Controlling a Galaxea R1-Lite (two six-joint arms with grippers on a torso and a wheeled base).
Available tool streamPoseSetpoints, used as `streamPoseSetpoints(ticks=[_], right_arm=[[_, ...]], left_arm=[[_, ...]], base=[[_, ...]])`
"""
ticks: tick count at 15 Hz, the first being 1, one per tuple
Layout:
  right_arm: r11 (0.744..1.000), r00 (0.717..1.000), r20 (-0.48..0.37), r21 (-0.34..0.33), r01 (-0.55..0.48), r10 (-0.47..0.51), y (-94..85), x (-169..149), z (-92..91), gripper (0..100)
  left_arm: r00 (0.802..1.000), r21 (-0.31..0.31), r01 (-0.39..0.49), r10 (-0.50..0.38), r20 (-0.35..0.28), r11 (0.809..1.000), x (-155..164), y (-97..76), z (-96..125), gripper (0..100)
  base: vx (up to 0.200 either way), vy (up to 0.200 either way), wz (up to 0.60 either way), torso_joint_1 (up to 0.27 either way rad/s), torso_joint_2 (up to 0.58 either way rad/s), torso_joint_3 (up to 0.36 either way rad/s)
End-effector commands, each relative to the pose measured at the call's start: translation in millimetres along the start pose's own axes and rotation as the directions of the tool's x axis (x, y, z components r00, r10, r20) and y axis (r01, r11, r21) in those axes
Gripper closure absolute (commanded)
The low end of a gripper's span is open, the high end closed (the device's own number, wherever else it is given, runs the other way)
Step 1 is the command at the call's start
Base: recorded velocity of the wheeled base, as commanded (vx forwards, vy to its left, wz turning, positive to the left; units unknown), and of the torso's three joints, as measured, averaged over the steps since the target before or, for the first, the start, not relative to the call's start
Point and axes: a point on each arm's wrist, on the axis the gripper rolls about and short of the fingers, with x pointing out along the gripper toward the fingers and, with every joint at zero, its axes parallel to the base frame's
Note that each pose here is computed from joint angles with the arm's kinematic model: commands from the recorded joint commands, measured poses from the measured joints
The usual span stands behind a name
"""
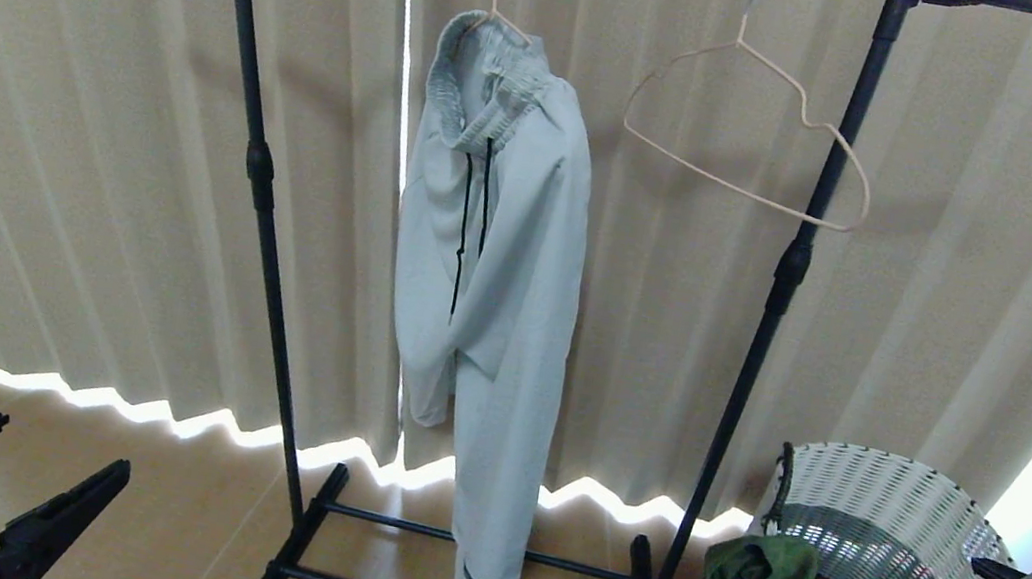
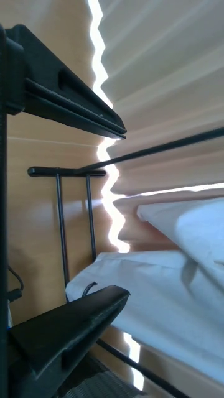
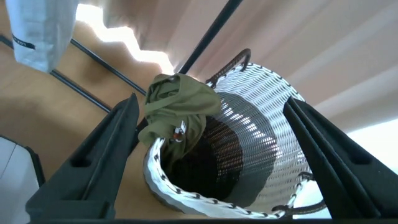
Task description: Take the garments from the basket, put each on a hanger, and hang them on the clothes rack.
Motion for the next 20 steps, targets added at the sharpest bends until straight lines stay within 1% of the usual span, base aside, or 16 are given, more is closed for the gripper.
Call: streamPoseSetpoints(ticks=[1, 6, 8, 9, 10, 11, 12, 13, 15, 16, 18, 20], right_arm=[[1.000, 1.000, -0.001, -0.001, 0.000, 0.000, 0.1, 0, -0.1, 0], [1.000, 1.000, -0.013, -0.003, -0.007, 0.007, 0.8, -1, -1.5, 0], [1.000, 1.000, -0.010, -0.003, -0.006, 0.006, 0.7, -1, -1.5, 0], [1.000, 1.000, -0.020, 0.000, -0.012, 0.012, 1.2, -1, -2.5, 0], [1.000, 0.999, -0.048, -0.001, -0.025, 0.025, 2.4, -2, -5.7, 0], [1.000, 0.998, -0.054, -0.005, -0.027, 0.027, 2.5, -2, -5.9, 0], [1.000, 0.998, -0.060, -0.011, -0.025, 0.025, 2.4, -2, -5.9, 0], [0.999, 0.997, -0.068, -0.036, -0.039, 0.036, 3.5, -2, -7.3, 0], [0.991, 0.989, -0.132, -0.109, -0.078, 0.063, 5.9, 2, -11.6, 0], [0.984, 0.974, -0.205, -0.127, -0.122, 0.094, 7.5, 9, -13.5, 0], [0.976, 0.946, -0.297, -0.125, -0.177, 0.134, 9.6, 23, -13.5, 0], [0.969, 0.911, -0.381, -0.116, -0.220, 0.161, 11.7, 46, -13.0, 0]], left_arm=[[1.000, 0.000, 0.001, -0.001, -0.001, 1.000, 0, -0.1, 0, 0], [1.000, 0.005, 0.001, -0.001, -0.001, 1.000, -1, -0.3, -1, 0], [1.000, 0.009, 0.002, -0.002, 0.013, 1.000, -3, -0.5, 0, 0], [1.000, 0.010, 0.003, -0.003, 0.020, 1.000, -3, -0.5, 1, 0], [1.000, 0.008, 0.003, -0.003, 0.022, 1.000, -3, -0.5, 2, 0], [1.000, 0.009, 0.003, -0.003, 0.025, 1.000, -3, -0.4, 2, 0], [0.999, 0.007, -0.001, 0.001, 0.032, 1.000, -2, 0.2, 5, 0], [0.998, 0.004, -0.006, 0.006, 0.055, 1.000, -1, 1.2, 11, 0], [0.998, 0.005, -0.010, 0.009, 0.070, 1.000, -1, 1.7, 14, 0], [0.996, 0.006, -0.011, 0.011, 0.087, 1.000, -4, 1.6, 15, 0], [0.995, 0.007, -0.013, 0.012, 0.102, 1.000, -6, 1.6, 17, 0], [0.994, 0.007, -0.014, 0.013, 0.106, 1.000, -7, 1.5, 17, 0]], base=[[0.200, 0.000, 0.00, -0.002, 0.00, -0.002], [0.200, 0.000, 0.00, 0.003, 0.00, 0.002], [0.000, 0.000, 0.00, 0.000, 0.00, 0.000], [0.000, 0.000, 0.00, 0.000, 0.00, 0.000], [0.000, 0.000, 0.00, 0.000, 0.00, 0.000], [0.000, 0.000, 0.00, 0.000, 0.00, 0.000], [0.000, 0.000, 0.00, 0.000, 0.00, 0.000], [0.000, 0.000, 0.00, 0.000, 0.00, 0.000], [0.000, 0.000, 0.00, 0.000, 0.00, 0.000], [0.000, 0.000, 0.00, 0.000, 0.00, 0.000], [0.000, 0.000, 0.00, 0.000, 0.00, 0.000], [0.000, 0.000, 0.00, 0.000, 0.00, 0.000]])
